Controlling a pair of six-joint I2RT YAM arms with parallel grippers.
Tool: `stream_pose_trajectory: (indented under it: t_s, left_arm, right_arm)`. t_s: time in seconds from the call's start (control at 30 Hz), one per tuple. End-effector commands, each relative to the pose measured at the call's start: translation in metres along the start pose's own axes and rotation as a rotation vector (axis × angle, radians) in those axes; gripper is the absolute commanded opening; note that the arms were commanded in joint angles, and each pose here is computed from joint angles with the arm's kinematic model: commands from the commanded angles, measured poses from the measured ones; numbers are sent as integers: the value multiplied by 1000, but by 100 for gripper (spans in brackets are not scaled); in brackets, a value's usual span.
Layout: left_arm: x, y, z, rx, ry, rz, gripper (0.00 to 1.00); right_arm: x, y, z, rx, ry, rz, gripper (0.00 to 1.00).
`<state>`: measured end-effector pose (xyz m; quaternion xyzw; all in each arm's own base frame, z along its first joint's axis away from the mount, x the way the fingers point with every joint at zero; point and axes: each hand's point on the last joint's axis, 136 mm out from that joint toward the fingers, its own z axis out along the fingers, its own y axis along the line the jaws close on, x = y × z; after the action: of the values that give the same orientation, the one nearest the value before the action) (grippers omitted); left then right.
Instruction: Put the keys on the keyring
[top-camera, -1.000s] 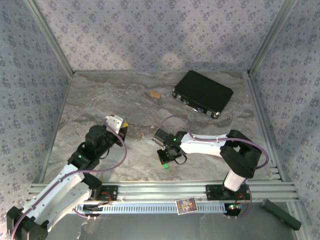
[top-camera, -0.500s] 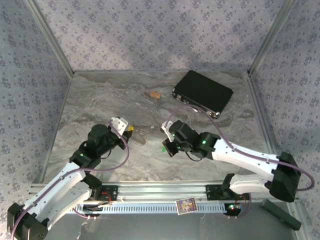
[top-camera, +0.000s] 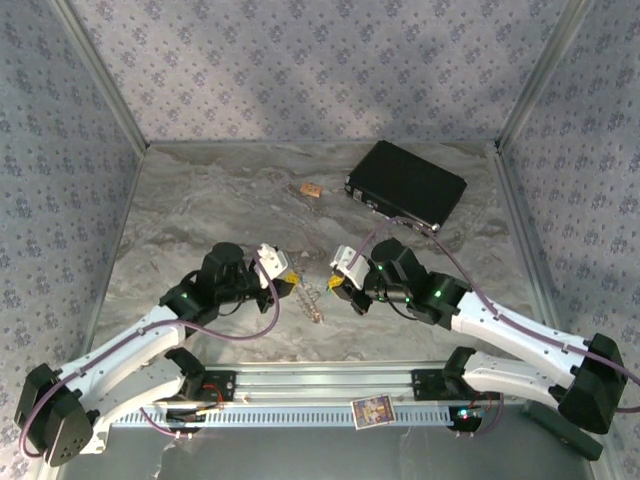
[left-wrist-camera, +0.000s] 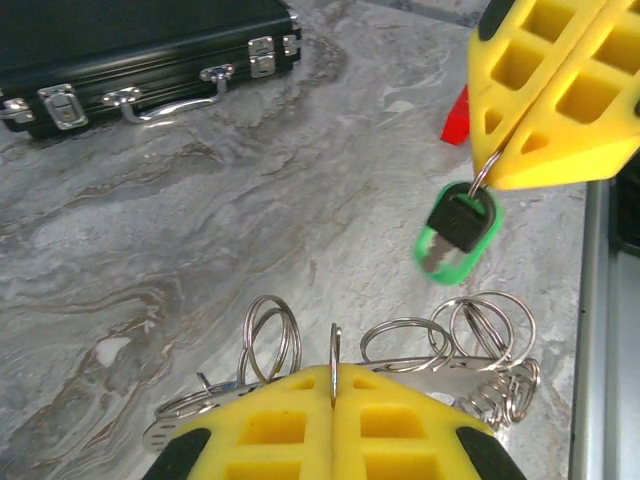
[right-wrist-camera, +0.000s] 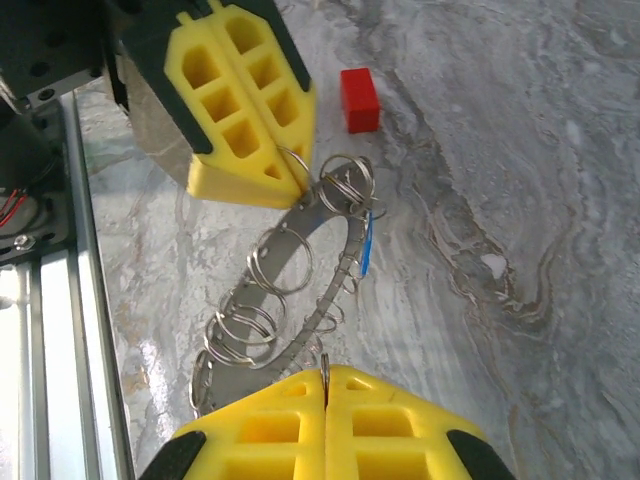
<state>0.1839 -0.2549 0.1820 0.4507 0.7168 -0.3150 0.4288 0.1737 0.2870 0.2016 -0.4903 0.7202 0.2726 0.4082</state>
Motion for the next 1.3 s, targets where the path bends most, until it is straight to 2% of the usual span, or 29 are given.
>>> stream_pose_trajectory:
  t_s: [0.0,0.27,0.73,1.27]
  left_arm:
    - [-28,-13,-3,61,-81,43,0]
    - [-26,-21,4,95,-80,50,0]
    - [-23,-21,10,85,-65,37,0]
    - [-21,-23,10,93,-57,38,0]
  right_arm:
    - [-10,9,0,-60,-50,-62,0]
    - [-17,14,10,-94,-20,-145,0]
    - [-27,24,28,-140,-26,-143,0]
    - [-36,-7,29,52,-51,-80,0]
